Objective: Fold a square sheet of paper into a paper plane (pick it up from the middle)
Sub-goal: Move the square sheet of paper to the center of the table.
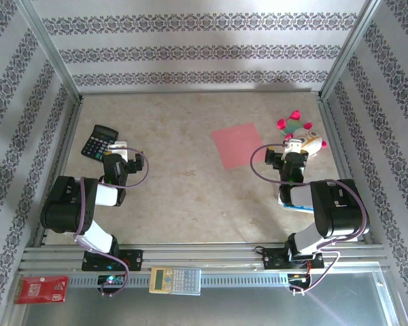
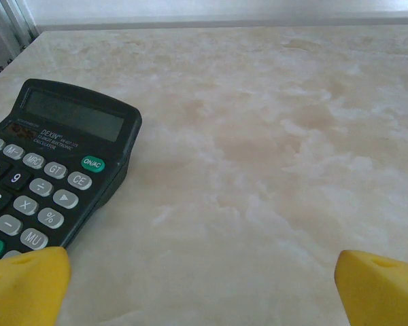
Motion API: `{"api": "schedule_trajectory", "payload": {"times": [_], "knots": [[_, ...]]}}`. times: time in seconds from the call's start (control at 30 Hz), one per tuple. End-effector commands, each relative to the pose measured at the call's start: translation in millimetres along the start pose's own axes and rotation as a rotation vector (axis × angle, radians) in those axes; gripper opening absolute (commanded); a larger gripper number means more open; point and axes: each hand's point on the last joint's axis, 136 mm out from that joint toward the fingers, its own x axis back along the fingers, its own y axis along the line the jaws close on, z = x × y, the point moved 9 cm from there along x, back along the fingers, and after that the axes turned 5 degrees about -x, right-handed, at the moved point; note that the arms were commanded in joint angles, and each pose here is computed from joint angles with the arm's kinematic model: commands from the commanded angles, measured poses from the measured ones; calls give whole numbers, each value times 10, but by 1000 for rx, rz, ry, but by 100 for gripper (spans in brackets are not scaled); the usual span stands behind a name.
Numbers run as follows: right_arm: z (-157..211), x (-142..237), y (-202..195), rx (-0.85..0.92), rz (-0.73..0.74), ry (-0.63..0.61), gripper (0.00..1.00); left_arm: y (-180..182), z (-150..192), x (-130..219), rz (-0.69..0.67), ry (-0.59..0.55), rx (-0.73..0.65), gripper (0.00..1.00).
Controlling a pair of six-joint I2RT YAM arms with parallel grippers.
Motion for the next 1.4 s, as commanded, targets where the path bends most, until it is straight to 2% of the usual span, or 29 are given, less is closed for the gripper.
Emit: {"api": "schedule_trajectory", "payload": {"times": [0.0, 0.97, 1.1, 1.27, 1.37], "knots": [[-120, -1, 80, 7, -37, -51, 98, 18, -75, -18, 4, -41, -10, 100], [-118, -14, 64, -4, -45, -45, 98, 18, -74, -16, 4, -41, -9, 100], [-123, -12, 63, -6, -46, -47, 98, 49, -79, -2, -29, -51, 3, 100], [-276, 143, 102, 20, -25, -97, 98, 78, -269, 185, -21, -76, 3, 100], [-444, 315, 14, -41, 74, -90, 98, 196, -442, 350, -122, -62, 82, 100]]}}
